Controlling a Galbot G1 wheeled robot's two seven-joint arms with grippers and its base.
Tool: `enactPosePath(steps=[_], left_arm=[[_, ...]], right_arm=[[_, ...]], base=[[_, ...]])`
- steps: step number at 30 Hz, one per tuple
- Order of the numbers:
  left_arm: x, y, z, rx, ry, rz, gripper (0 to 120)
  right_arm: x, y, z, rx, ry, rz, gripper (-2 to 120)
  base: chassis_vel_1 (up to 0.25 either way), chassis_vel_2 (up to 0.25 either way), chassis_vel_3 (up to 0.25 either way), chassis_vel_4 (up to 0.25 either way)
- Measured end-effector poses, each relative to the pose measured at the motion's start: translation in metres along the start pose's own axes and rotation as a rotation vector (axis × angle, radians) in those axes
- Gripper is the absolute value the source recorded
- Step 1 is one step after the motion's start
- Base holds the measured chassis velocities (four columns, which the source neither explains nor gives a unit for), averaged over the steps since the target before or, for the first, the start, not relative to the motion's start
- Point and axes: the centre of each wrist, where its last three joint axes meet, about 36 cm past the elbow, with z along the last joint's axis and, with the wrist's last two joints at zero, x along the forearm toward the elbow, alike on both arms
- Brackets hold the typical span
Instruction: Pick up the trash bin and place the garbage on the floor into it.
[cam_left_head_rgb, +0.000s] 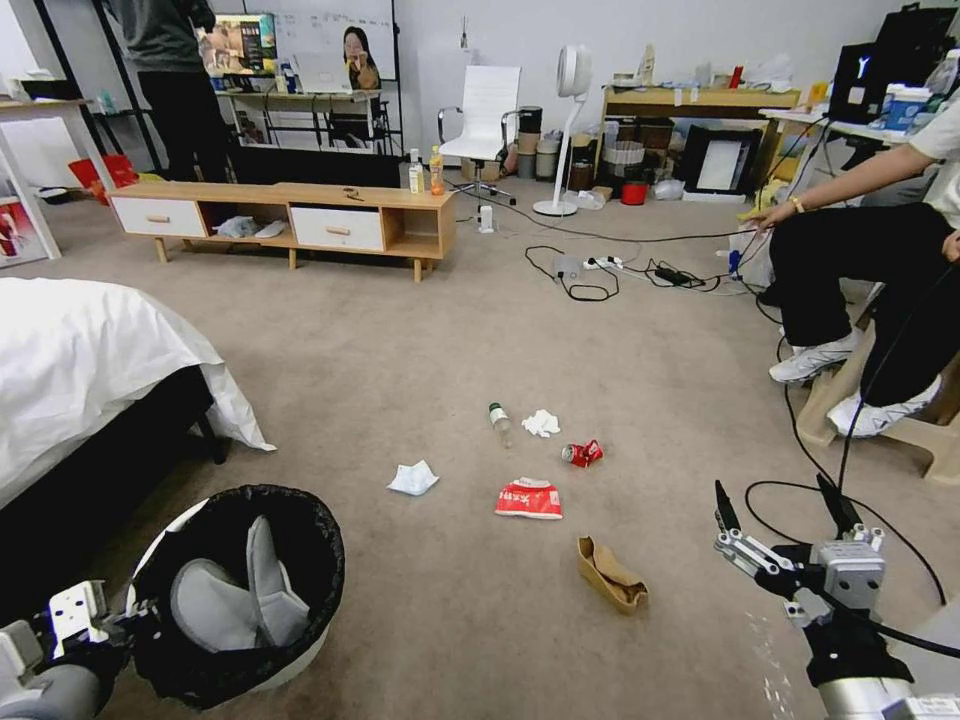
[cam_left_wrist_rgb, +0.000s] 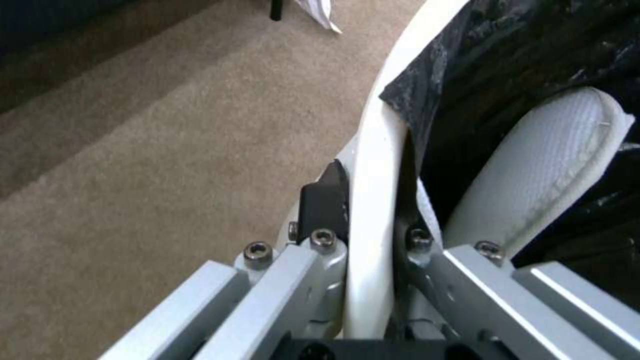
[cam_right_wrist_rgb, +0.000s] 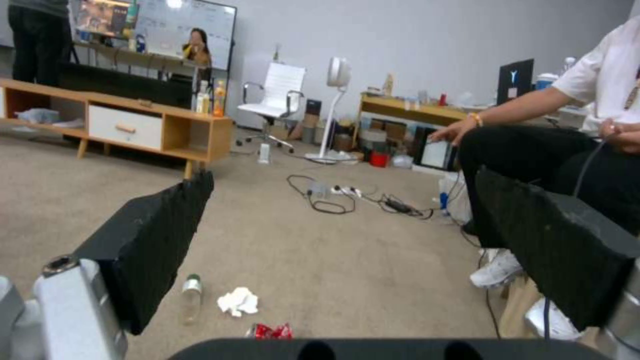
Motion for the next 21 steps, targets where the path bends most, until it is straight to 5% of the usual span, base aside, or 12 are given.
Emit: enactPosePath(steps=[21], left_arm=[[0.0005, -0.0011, 0.0023, 0.003, 0.001, -0.001, 2]], right_arm=[[-0.0006, -0.0007, 0.0013, 0.009, -0.020, -0.015, 100]], base=[[-0.029, 0.032, 0.029, -0.035]])
